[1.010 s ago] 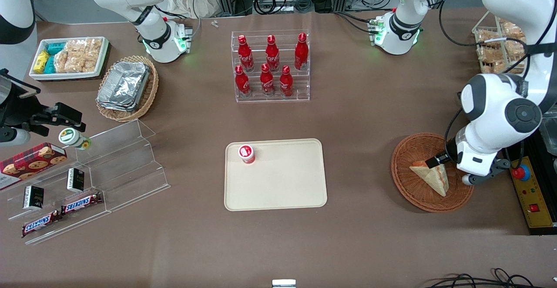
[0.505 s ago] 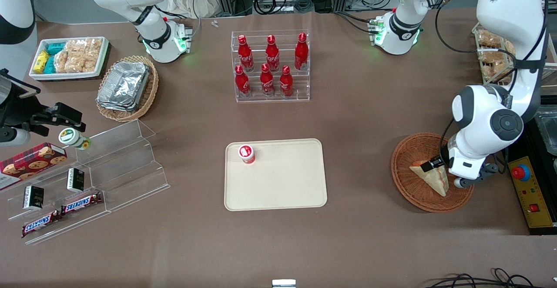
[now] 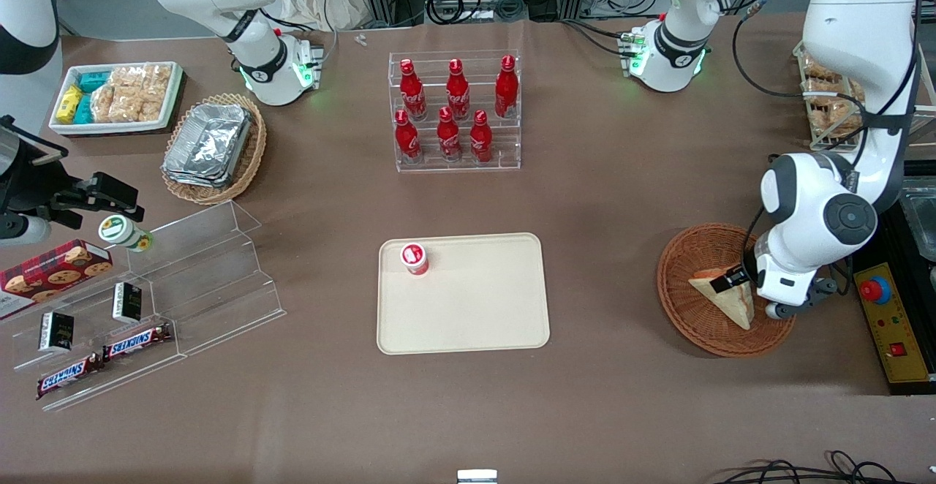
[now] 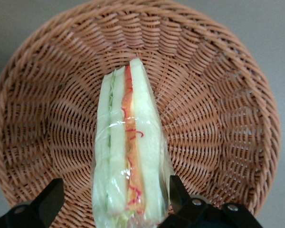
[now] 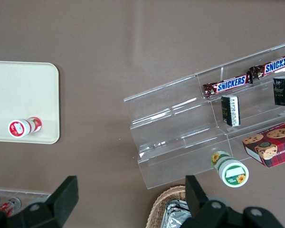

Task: Place sandwich from basket to tray
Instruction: 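Close the left gripper on the sandwich's crust edge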

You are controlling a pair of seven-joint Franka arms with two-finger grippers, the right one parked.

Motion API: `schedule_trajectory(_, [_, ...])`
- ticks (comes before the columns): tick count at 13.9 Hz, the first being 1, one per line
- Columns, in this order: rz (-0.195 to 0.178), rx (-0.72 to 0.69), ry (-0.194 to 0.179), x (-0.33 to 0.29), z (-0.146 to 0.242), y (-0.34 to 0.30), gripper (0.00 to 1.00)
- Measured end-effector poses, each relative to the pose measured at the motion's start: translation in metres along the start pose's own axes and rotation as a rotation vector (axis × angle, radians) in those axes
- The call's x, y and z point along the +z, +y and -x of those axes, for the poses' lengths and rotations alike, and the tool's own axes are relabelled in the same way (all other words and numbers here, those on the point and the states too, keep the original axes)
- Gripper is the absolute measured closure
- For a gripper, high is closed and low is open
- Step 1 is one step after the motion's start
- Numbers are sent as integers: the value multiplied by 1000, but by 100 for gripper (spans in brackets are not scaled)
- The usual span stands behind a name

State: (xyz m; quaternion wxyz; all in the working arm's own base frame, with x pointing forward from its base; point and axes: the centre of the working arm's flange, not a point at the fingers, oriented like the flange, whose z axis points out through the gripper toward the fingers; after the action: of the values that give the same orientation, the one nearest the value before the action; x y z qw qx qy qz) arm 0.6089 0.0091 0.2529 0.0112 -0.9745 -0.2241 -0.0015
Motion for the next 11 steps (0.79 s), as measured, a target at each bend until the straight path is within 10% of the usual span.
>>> schedule_trajectory(2, [-1,-26,-6,8,0,0,2])
schedule_trajectory(8, [8,-54,9,3,-7,4,63])
schedule_trajectory(11, [-17,-58,-27,-14,-18,8,78])
